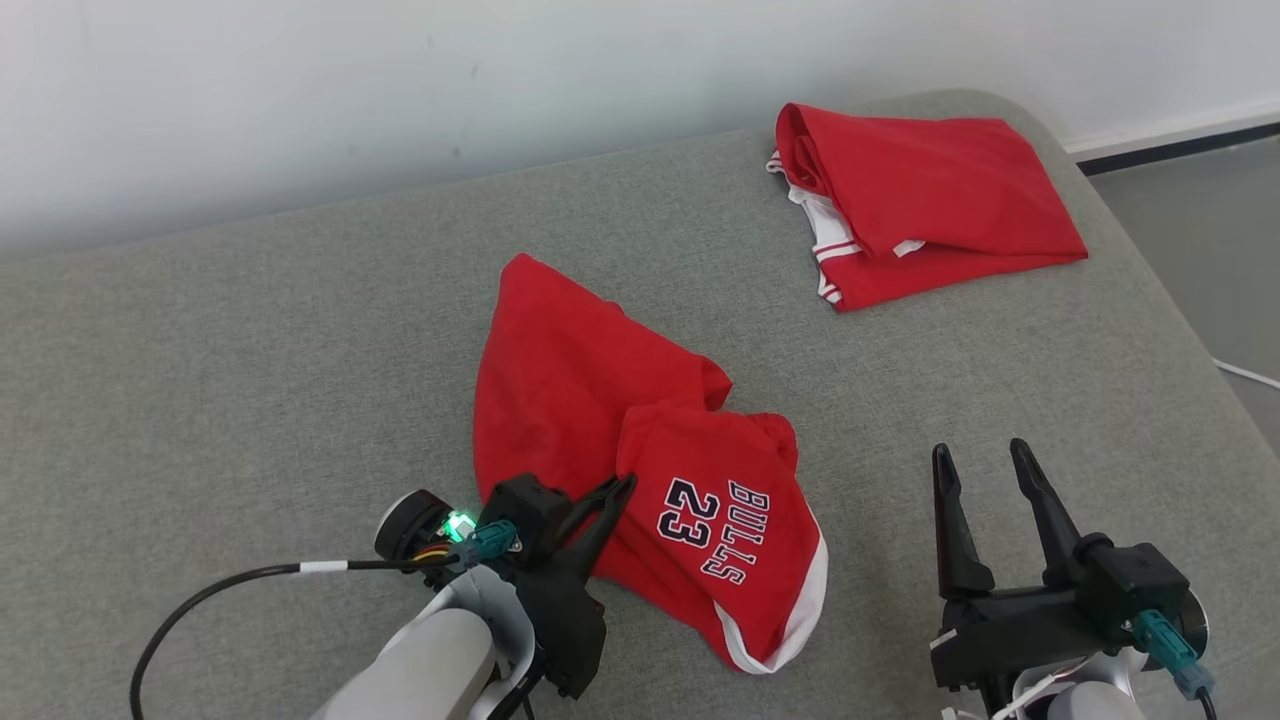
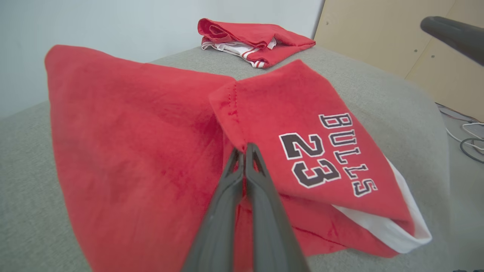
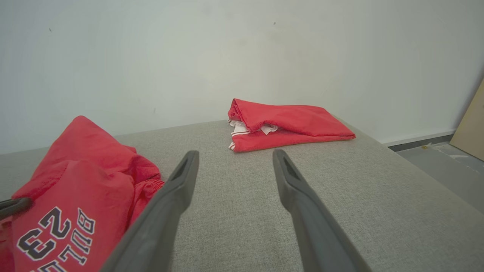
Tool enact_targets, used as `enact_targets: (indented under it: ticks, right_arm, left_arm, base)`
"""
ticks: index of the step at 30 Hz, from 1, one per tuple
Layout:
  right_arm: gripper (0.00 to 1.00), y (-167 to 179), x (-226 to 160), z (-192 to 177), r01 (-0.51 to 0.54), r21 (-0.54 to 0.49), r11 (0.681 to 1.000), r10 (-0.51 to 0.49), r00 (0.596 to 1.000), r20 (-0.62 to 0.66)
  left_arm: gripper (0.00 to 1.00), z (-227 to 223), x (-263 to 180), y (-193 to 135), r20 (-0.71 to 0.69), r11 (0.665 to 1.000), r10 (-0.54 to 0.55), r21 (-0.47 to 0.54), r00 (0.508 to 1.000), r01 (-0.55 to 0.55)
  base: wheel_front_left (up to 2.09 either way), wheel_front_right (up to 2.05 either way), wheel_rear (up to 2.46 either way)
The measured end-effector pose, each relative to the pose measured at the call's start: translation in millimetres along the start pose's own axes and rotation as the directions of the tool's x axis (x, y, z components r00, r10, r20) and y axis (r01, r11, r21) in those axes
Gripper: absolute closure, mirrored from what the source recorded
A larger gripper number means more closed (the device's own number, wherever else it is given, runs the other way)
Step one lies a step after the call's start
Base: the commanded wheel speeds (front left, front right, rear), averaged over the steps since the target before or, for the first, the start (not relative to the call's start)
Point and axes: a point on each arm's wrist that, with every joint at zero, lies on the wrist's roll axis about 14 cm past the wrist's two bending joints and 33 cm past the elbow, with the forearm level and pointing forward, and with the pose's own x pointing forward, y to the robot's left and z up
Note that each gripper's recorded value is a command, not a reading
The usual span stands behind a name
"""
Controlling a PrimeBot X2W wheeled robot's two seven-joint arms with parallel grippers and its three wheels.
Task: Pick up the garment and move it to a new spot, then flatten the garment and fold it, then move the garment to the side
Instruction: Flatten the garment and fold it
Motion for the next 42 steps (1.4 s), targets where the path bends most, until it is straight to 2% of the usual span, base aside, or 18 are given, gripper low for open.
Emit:
enact_targets:
  ticks: [8,14,19,27,31,32,35,42]
  right_arm:
    - [0.0,4,-1,-2,-0.012,0.001,1.0,0.012,1.0,-0.004]
    - [0.0,20,2,-9,-0.057,0.005,0.998,0.057,0.998,-0.021]
    - [0.0,42,8,-12,-0.121,0.008,0.993,0.121,0.992,-0.024]
    - [0.0,76,16,-17,-0.215,0.019,0.976,0.215,0.976,-0.035]
    - [0.0,90,19,-20,-0.253,0.024,0.967,0.253,0.966,-0.041]
    - [0.0,95,20,-22,-0.265,0.026,0.964,0.266,0.963,-0.046]
    - [0.0,99,22,-25,-0.277,0.028,0.96,0.278,0.959,-0.054]
    - [0.0,102,21,-30,-0.285,0.026,0.958,0.286,0.956,-0.069]
  left_arm:
    - [1.0,26,-9,18,0.091,0.998,0.057,-0.01,0.994,-0.056]
    - [1.0,49,-42,52,0.173,0.982,0.187,-0.009,0.967,-0.188]
    - [1.0,45,-86,71,0.2,0.95,0.312,-0.044,0.929,-0.31]
    - [1.0,18,-160,72,0.176,0.868,0.495,-0.145,0.851,-0.475]
    - [1.0,-5,-192,69,0.118,0.802,0.586,-0.225,0.802,-0.553]
    - [1.0,-21,-205,66,0.076,0.772,0.619,-0.243,0.782,-0.587]
    - [1.0,-41,-218,61,0.016,0.725,0.654,-0.296,0.756,-0.621]
    - [1.0,-65,-229,63,-0.05,0.667,0.692,-0.338,0.72,-0.664]
  base:
    - [0.0,0.0,0.0]
    - [0.0,0.0,0.0]
    - [0.0,0.0,0.0]
    - [0.0,0.0,0.0]
    - [0.0,0.0,0.0]
    - [0.0,0.0,0.0]
    - [0.0,0.0,0.0]
    - [0.0,0.0,0.0]
